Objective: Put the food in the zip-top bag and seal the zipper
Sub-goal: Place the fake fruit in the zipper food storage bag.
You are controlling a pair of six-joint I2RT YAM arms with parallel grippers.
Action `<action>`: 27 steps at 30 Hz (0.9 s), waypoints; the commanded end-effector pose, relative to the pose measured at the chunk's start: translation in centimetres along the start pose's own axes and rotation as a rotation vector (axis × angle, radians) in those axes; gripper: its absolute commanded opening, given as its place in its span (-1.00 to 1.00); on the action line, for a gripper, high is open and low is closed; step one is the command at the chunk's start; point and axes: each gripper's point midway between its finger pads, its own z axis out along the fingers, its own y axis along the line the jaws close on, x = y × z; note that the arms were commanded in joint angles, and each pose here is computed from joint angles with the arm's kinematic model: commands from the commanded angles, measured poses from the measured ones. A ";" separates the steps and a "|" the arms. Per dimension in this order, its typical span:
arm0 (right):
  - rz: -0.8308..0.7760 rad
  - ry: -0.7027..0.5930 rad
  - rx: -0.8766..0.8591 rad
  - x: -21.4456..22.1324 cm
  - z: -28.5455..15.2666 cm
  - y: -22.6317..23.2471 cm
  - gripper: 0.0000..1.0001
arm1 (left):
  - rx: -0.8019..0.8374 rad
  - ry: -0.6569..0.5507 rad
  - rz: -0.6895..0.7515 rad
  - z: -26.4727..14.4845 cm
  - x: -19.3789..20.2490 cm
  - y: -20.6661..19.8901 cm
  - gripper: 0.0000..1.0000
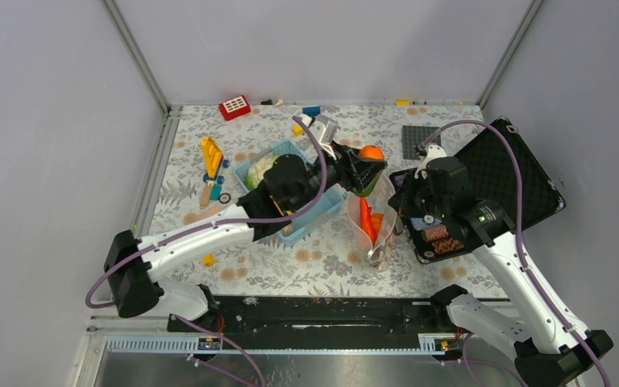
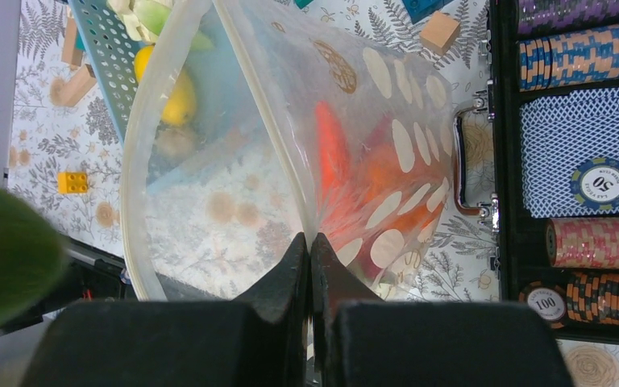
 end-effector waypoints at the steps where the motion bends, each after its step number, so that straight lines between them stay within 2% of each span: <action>1: 0.046 -0.030 -0.039 -0.8 -0.1 0.9 -1.00 | -0.028 -0.117 -0.035 2.3 0.1 0.3 -0.72; 4: 0.052 -0.028 -0.038 -0.6 -0.3 0.9 -1.00 | -0.045 -0.076 -0.015 2.9 2.4 0.4 -0.71; 9: 0.064 -0.043 -0.023 -0.8 -0.4 0.6 -1.00 | -0.044 -0.054 -0.019 2.3 4.6 0.0 -0.53; 10: 0.066 -0.044 -0.024 -0.8 -0.5 0.7 -1.00 | -0.046 -0.054 -0.017 2.1 4.6 -0.1 -0.44; 11: 0.065 -0.042 -0.024 -0.8 -0.4 0.6 -1.00 | -0.050 -0.055 -0.017 1.9 4.7 -0.2 -0.22; 14: 0.062 -0.048 -0.019 -0.9 -0.5 0.5 -1.00 | -0.041 -0.050 -0.003 1.3 5.0 -0.8 0.08; 17: 0.059 -0.052 -0.011 -0.9 -0.5 0.4 -1.00 | -0.028 -0.035 0.004 0.8 5.0 -1.5 0.80; 18: 0.058 -0.057 -0.011 -0.9 -0.6 0.4 -1.00 | -0.020 -0.029 0.005 0.7 5.0 -1.7 0.94; 27: 0.034 -0.069 -0.008 -0.9 -0.8 0.1 -1.00 | -0.034 0.004 -0.020 -1.7 3.5 -2.1 0.98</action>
